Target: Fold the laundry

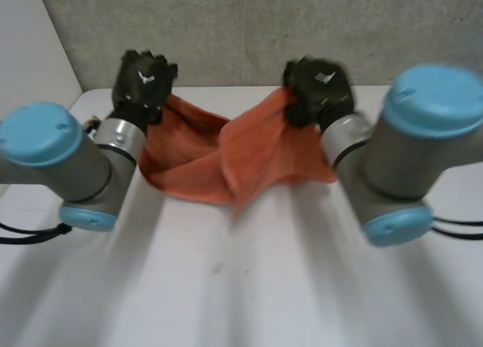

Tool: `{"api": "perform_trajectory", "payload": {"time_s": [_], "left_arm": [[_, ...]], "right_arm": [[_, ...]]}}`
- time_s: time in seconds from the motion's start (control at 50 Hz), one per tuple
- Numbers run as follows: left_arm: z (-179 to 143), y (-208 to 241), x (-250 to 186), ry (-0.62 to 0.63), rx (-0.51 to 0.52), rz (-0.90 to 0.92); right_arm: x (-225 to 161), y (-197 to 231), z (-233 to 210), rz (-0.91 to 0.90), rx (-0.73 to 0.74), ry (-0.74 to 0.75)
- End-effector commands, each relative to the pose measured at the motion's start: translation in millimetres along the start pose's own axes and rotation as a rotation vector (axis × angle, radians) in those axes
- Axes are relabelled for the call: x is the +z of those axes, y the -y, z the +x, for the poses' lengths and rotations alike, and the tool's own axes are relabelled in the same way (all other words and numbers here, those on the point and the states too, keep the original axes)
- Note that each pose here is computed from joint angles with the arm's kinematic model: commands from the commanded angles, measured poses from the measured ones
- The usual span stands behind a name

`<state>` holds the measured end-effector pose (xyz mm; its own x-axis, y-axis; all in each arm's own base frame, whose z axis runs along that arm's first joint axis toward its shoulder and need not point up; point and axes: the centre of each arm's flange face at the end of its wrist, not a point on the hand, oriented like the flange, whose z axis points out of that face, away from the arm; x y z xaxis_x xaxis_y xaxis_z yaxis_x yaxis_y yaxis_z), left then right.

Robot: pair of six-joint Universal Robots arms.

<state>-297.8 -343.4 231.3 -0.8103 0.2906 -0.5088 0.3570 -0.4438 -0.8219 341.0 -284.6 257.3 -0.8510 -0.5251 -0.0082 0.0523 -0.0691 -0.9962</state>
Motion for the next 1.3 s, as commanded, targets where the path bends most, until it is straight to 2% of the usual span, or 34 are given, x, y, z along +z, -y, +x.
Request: {"api": "perform_trajectory", "payload": {"time_s": [0.02,0.1,0.2,0.24,0.28,0.3,0.34,0.42,0.48,0.62,0.72,0.78,0.82,0.9,1.0,1.04,1.2,1.3], "left_arm": [[-21.6,43.2,-39.5,0.01,-0.01,-0.01],[-30.2,58.7,-83.2,-0.008,-0.07,-0.078],[-25.9,48.2,-124.7,-0.046,-0.175,-0.211],[-21.0,40.5,-138.4,-0.066,-0.216,-0.271],[-7.8,23.3,-163.8,-0.11,-0.293,-0.403],[-7.8,23.2,-163.9,-0.11,-0.293,-0.404],[1.1,10.7,-182.7,-0.141,-0.356,-0.524],[7.4,0.7,-193.2,-0.164,-0.384,-0.619],[6.7,-2.8,-193.4,-0.161,-0.386,-0.642],[-1.1,10.5,-182.7,-0.142,-0.376,-0.572],[-6.3,27.9,-172.1,-0.138,-0.373,-0.492],[-4.4,35.6,-166.8,-0.151,-0.372,-0.456],[4.8,50.1,-161.2,-0.19,-0.379,-0.402],[23.1,53.8,-154.2,-0.248,-0.379,-0.386],[50.0,47.2,-143.2,-0.3,-0.373,-0.411],[63.9,37.8,-135.3,-0.285,-0.352,-0.445],[92.6,10.8,-116.9,-0.245,-0.31,-0.513],[101.7,-1.6,-109.8,-0.241,-0.301,-0.533]], "right_arm": [[-6.4,39.1,53.7,0.005,-0.011,-0.078],[-10.1,30.9,65.4,-0.084,-0.005,-0.056],[-23.2,8.1,67.6,-0.265,-0.014,0.012],[-34.1,-11.9,67.1,-0.383,-0.09,0.044],[-37.9,-22.4,70.7,-0.438,-0.142,0.05],[-37.9,-22.5,70.7,-0.439,-0.143,0.05],[-47.2,-38.9,76.6,-0.545,-0.265,0.081],[-61.5,-49.1,73.9,-0.662,-0.37,0.146],[-69.9,-49.7,71.5,-0.711,-0.406,0.184],[-71.0,-45.1,72.0,-0.689,-0.402,0.173],[-76.2,-9.4,69.6,-0.478,-0.343,0.079],[-80.4,1.1,67.8,-0.418,-0.322,0.06],[-91.5,22.0,62.9,-0.311,-0.282,0.032],[-104.7,29.4,58.4,-0.266,-0.242,0.022],[-117.9,20.6,45.7,-0.277,-0.153,0.046],[-126.0,10.7,24.2,-0.291,-0.114,0.106],[-120.3,-41.6,19.8,-0.409,-0.13,0.025],[-119.5,-63.7,15.8,-0.472,-0.134,0.026]]}}
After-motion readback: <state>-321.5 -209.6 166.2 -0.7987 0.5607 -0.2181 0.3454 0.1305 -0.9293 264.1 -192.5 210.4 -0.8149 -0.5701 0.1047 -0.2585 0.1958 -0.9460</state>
